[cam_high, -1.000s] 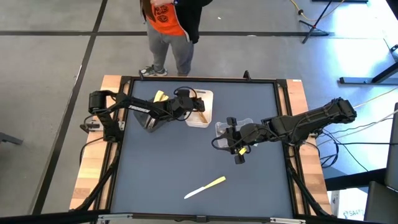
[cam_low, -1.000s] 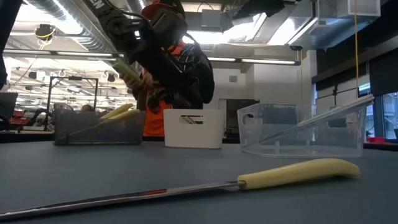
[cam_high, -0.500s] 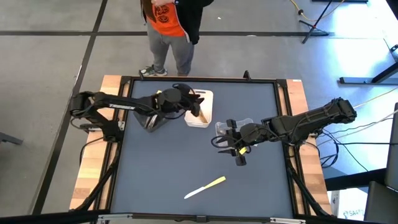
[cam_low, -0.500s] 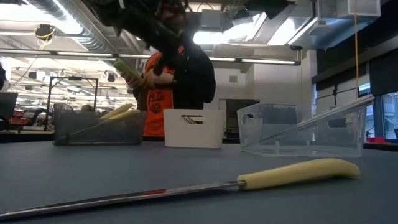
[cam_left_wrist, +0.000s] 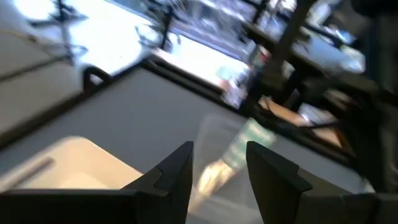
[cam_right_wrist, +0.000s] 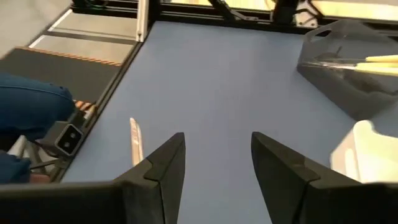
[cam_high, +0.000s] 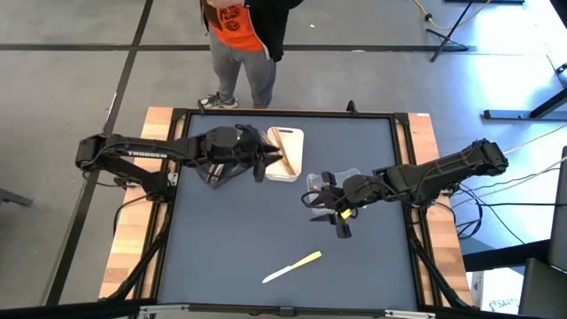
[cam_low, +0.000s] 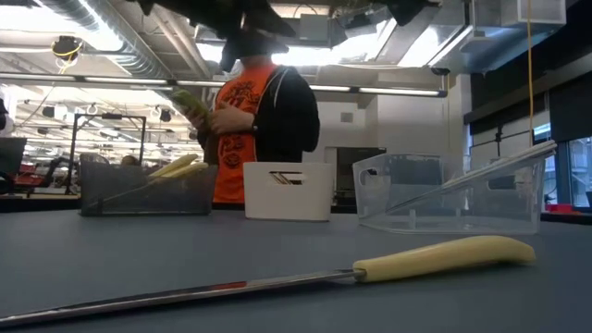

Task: Sort silverware by color (type)
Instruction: Put the yellow knife into the black bin

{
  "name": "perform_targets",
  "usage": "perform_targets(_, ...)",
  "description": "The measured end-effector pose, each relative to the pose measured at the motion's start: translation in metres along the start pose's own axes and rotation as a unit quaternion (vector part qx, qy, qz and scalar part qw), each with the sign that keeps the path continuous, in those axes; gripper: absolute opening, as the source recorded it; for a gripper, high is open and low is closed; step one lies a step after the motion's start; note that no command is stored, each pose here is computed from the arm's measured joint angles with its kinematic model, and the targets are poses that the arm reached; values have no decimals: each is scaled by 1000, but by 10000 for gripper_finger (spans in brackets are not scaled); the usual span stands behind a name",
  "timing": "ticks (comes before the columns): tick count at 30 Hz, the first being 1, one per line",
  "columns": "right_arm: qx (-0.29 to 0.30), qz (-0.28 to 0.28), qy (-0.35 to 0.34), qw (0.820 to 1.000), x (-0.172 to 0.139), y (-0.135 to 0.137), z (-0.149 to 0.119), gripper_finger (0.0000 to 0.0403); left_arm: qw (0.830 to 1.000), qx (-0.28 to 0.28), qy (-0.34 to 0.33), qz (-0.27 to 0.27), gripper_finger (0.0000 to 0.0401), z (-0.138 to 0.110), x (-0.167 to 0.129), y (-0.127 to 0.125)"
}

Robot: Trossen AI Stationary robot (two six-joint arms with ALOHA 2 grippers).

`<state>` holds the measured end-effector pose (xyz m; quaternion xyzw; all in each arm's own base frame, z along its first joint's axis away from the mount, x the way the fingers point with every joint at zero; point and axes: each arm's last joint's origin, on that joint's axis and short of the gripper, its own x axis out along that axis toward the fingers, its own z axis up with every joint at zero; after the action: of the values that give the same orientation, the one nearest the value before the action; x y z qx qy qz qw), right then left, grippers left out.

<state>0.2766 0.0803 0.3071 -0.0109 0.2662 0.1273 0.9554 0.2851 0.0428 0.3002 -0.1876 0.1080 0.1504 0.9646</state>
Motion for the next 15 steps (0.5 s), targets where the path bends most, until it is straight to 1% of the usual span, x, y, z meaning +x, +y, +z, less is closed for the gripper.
perform_targets(3,9,15,5,1000,4,7,-2,172,999,5,21,-38,142,-4,-3,-10)
perform_targets(7,3,32,23,999,15,23,-8,172,996,14,52,-77,142,-14,-6,-25)
perform_targets(11,-9,51,47,998,30,41,-17,172,991,27,86,-97,142,-27,-8,-38)
perform_targets(15,-3,71,54,996,44,59,-24,172,988,35,94,-119,142,-33,-13,-52)
